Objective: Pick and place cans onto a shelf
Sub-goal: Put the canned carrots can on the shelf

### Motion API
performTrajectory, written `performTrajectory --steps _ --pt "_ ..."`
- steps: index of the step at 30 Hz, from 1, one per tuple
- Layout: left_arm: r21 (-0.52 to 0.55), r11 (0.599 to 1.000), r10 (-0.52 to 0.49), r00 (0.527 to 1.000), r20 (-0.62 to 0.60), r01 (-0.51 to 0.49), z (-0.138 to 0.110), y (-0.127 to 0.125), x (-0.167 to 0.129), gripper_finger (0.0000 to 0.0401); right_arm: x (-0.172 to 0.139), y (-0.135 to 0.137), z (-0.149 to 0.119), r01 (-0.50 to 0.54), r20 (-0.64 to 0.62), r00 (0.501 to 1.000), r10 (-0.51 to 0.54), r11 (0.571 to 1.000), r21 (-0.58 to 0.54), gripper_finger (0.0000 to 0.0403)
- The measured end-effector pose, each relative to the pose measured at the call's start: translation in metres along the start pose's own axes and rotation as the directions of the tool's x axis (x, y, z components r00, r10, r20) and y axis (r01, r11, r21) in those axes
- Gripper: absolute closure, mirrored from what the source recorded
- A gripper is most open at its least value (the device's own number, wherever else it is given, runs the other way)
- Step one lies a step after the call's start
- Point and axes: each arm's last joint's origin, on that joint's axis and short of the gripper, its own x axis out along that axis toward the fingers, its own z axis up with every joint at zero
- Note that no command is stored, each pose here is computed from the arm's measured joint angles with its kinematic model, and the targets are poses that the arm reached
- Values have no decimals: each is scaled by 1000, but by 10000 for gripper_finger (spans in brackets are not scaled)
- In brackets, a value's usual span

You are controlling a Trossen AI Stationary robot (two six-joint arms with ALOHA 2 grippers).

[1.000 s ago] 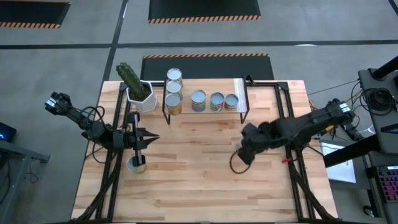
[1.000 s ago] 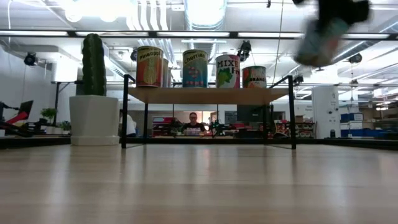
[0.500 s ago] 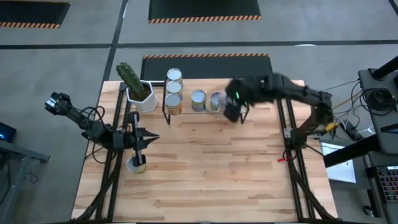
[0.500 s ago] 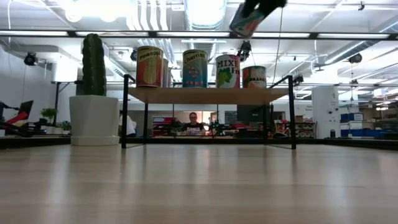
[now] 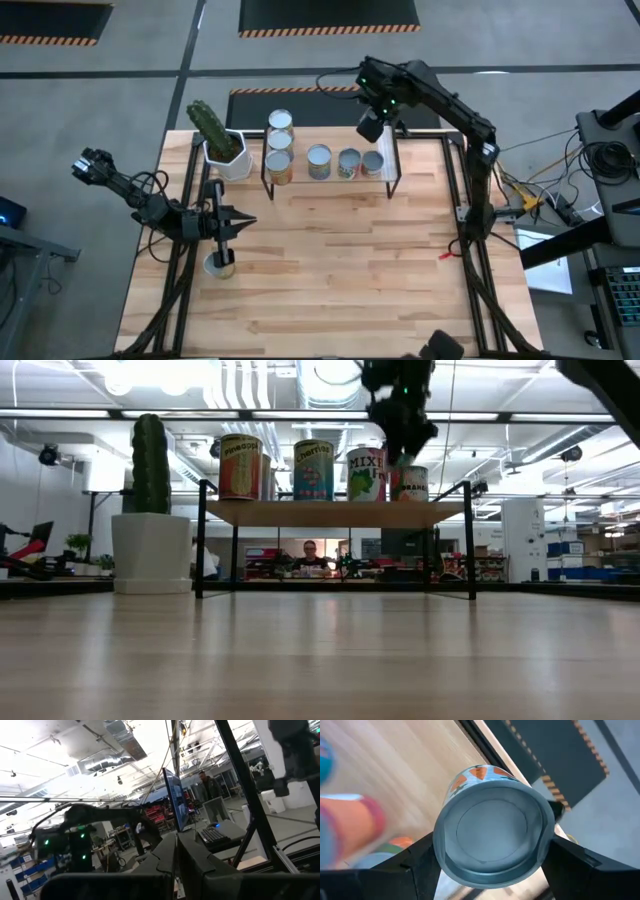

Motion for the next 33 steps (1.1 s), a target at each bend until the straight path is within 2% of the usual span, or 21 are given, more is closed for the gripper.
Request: performTrajectory --steps 19,29,33 --pt "-8 1000 0 1000 0 0 0 0 0 401 49 0 16 -28 -116 993 24 999 -33 130" --pt "-9 1000 0 1000 1 0 0 0 0 401 52 1 16 -28 -121 992 24 999 -34 79" --pt "-9 1000 1 1000 1 0 0 0 0 401 51 2 16 -29 -122 992 25 999 -38 74"
